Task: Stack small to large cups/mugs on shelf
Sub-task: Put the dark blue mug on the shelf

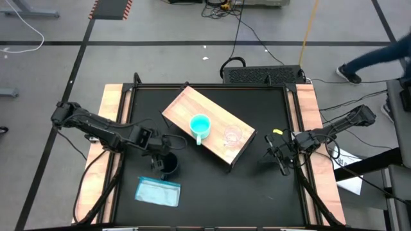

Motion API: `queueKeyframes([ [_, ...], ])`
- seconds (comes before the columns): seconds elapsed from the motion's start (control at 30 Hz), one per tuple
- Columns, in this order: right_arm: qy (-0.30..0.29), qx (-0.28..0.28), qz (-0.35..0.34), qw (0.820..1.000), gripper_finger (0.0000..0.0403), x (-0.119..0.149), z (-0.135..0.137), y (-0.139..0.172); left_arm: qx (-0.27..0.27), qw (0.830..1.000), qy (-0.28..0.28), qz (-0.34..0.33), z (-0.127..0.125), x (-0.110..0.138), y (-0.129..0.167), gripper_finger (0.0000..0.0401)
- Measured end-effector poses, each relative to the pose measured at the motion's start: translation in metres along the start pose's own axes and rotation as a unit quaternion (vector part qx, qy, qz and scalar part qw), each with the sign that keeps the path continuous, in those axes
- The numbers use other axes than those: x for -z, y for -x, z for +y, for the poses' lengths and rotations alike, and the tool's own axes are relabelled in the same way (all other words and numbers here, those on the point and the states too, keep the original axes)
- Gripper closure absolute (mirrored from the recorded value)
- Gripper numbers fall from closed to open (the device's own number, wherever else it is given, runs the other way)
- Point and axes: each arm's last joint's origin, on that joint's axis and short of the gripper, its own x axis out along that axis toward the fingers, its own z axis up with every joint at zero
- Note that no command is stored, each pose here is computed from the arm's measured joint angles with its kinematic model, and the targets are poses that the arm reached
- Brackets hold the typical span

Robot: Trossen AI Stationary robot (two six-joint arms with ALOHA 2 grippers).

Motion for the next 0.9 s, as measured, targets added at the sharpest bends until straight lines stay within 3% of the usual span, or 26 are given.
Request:
queueKeyframes([
  [0.3,0.0,0.0,0.0,1.0,0.0403,0.0,0.0,0.0,0.002,1.0,0.002,-0.001,0.0036,-0.0025,0.0,0.0269],
  [0.9,-0.002,0.0,0.001,1.0,0.0403,0.0003,0.0001,0.0,0.001,1.0,0.0,-0.003,0.0035,-0.0026,0.0001,0.0272],
])
